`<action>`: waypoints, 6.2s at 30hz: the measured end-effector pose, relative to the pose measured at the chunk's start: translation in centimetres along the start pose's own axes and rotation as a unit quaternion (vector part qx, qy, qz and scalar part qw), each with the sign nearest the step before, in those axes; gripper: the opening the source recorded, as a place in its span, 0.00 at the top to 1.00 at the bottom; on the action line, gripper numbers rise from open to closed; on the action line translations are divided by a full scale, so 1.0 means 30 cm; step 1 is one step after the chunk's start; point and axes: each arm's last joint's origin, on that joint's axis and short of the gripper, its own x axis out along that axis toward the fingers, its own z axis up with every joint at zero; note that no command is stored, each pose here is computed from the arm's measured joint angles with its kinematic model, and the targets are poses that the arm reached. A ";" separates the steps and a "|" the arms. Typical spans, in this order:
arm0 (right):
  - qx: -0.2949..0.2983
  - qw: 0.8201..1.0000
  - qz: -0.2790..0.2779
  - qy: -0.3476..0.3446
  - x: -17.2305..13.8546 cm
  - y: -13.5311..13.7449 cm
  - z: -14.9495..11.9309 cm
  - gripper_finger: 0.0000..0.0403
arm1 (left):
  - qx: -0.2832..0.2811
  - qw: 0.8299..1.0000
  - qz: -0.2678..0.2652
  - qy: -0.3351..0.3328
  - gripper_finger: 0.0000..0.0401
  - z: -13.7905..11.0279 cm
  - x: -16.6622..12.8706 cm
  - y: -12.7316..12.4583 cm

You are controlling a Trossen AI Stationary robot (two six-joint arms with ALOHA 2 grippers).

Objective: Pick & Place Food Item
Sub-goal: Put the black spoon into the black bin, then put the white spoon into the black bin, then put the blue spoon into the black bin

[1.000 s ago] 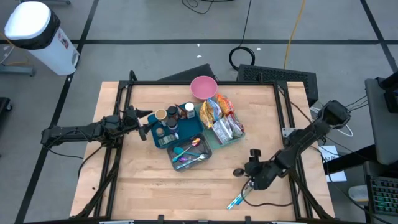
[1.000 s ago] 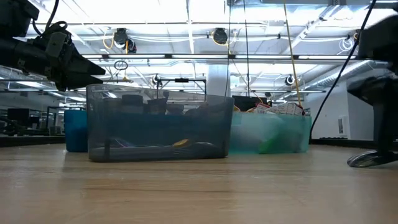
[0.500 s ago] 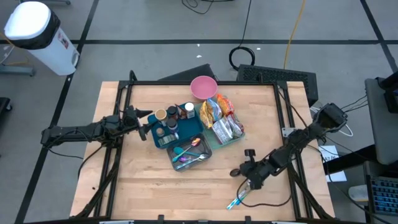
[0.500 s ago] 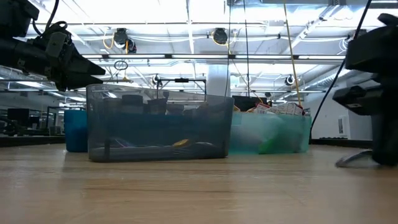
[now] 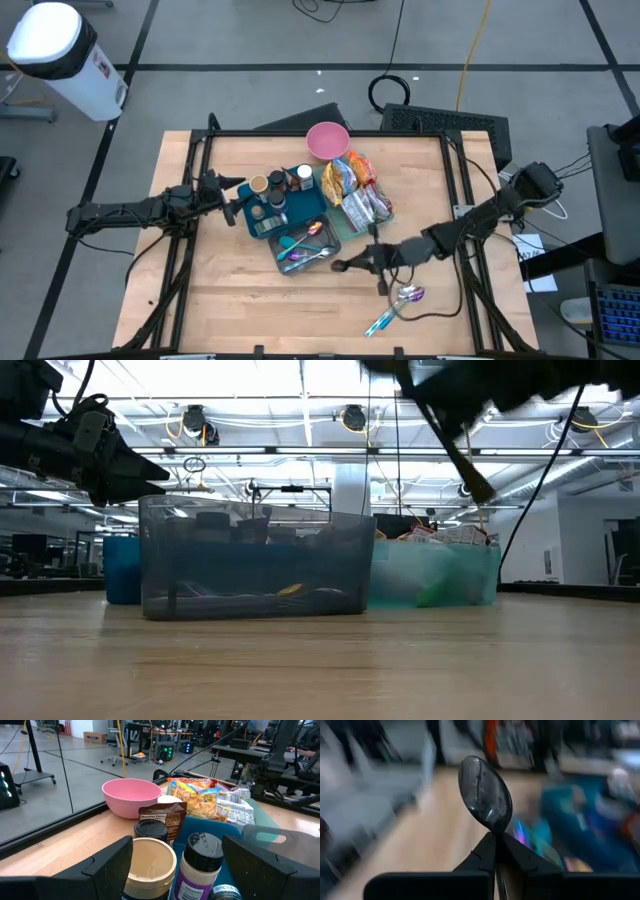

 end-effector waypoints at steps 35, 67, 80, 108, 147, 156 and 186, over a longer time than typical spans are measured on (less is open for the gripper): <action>0.005 0.991 -0.062 0.122 0.413 -0.229 0.063 0.73 | 0.000 1.000 0.000 0.000 0.23 0.000 0.000 0.000; 0.379 0.855 0.021 0.354 -0.369 0.037 -0.271 0.60 | 0.000 1.000 0.000 0.000 0.23 0.000 0.000 0.000; 0.387 0.835 0.019 0.390 -0.347 0.051 -0.313 0.61 | 0.000 1.000 0.000 0.000 0.23 0.000 0.000 0.000; 0.329 0.891 0.051 0.308 -0.283 0.074 -0.305 0.99 | 0.000 1.000 0.000 0.000 0.23 0.000 0.000 0.000; -0.072 0.953 -0.262 0.132 0.235 -0.104 0.061 1.00 | 0.000 1.000 0.000 0.000 0.23 0.000 0.000 0.000; -0.080 0.969 -0.180 0.151 0.258 -0.085 0.051 0.94 | 0.000 1.000 0.000 0.000 0.23 0.000 0.000 0.000; 0.267 0.888 -0.023 0.373 -0.280 0.034 0.011 0.46 | 0.000 1.000 0.000 0.000 0.23 0.000 0.000 0.000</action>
